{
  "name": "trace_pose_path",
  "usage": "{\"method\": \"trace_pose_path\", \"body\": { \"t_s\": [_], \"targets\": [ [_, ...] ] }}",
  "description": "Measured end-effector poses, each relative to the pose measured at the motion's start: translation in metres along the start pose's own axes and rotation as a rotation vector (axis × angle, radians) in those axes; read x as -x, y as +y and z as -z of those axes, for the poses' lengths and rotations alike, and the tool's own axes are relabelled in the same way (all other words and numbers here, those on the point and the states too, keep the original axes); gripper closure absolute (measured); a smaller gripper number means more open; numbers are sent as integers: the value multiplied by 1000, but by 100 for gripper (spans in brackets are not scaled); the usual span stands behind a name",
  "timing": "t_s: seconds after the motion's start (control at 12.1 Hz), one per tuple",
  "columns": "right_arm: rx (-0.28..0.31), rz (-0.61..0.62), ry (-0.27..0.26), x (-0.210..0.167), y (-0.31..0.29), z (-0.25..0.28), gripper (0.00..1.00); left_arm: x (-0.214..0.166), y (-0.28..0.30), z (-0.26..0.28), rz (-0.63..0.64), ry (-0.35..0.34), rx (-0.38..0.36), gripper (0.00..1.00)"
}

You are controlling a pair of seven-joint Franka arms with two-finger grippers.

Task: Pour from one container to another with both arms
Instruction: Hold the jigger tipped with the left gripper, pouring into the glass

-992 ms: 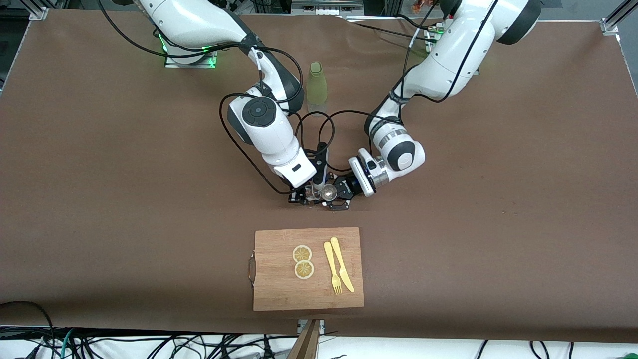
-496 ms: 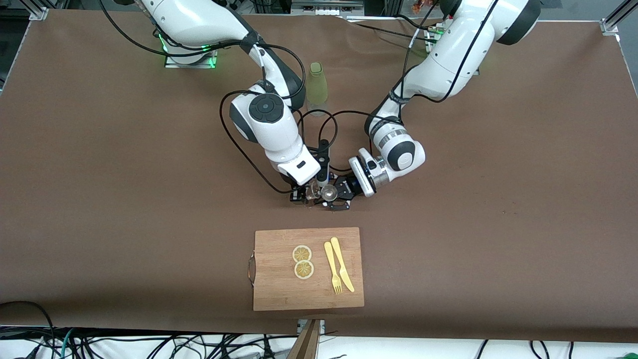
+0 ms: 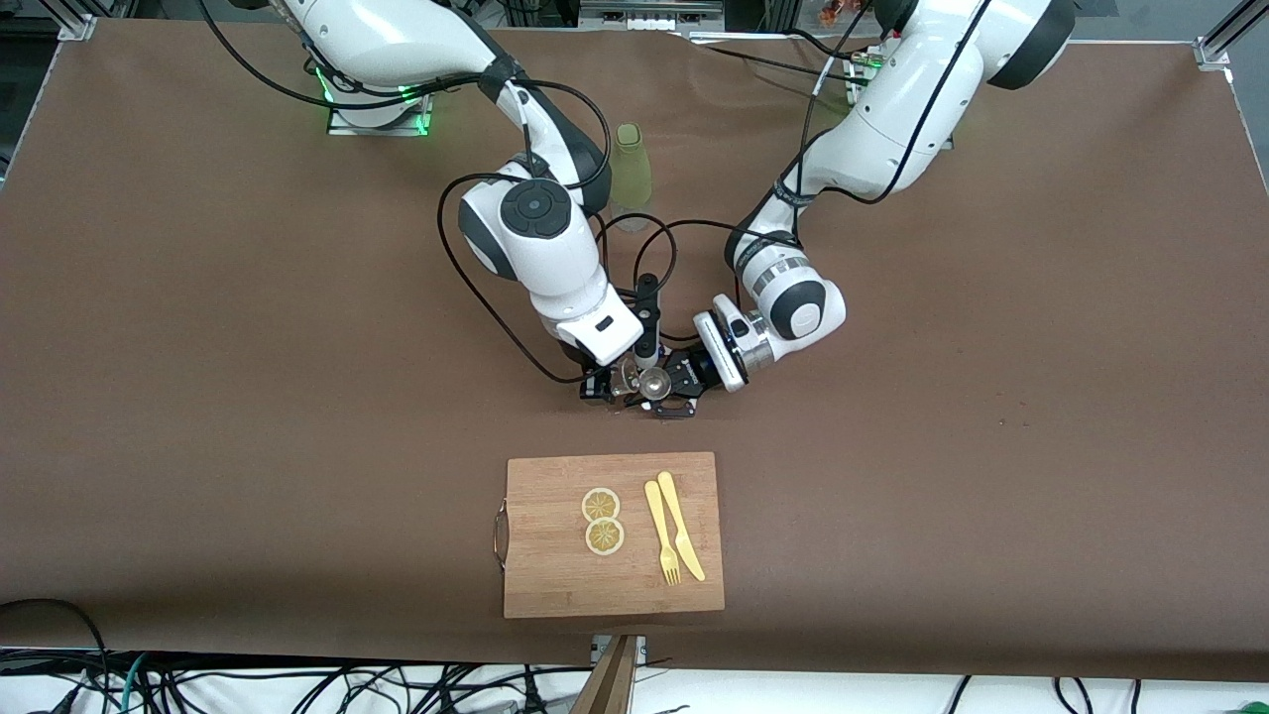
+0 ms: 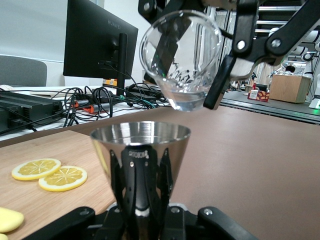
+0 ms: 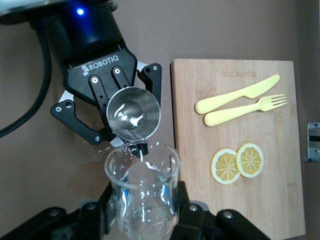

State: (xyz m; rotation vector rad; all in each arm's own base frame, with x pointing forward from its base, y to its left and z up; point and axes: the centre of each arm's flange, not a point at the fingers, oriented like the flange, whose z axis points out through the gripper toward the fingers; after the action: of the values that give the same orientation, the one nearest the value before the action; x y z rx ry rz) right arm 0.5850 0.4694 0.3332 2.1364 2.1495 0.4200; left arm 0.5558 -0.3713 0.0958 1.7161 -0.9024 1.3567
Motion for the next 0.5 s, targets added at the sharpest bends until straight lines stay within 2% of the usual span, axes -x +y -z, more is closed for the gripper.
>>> {"method": "trace_pose_path", "body": {
  "t_s": [0.5],
  "targets": [
    [14, 31, -36, -3, 4, 9, 51, 1, 7, -4, 2, -3, 5, 91]
  ]
}}
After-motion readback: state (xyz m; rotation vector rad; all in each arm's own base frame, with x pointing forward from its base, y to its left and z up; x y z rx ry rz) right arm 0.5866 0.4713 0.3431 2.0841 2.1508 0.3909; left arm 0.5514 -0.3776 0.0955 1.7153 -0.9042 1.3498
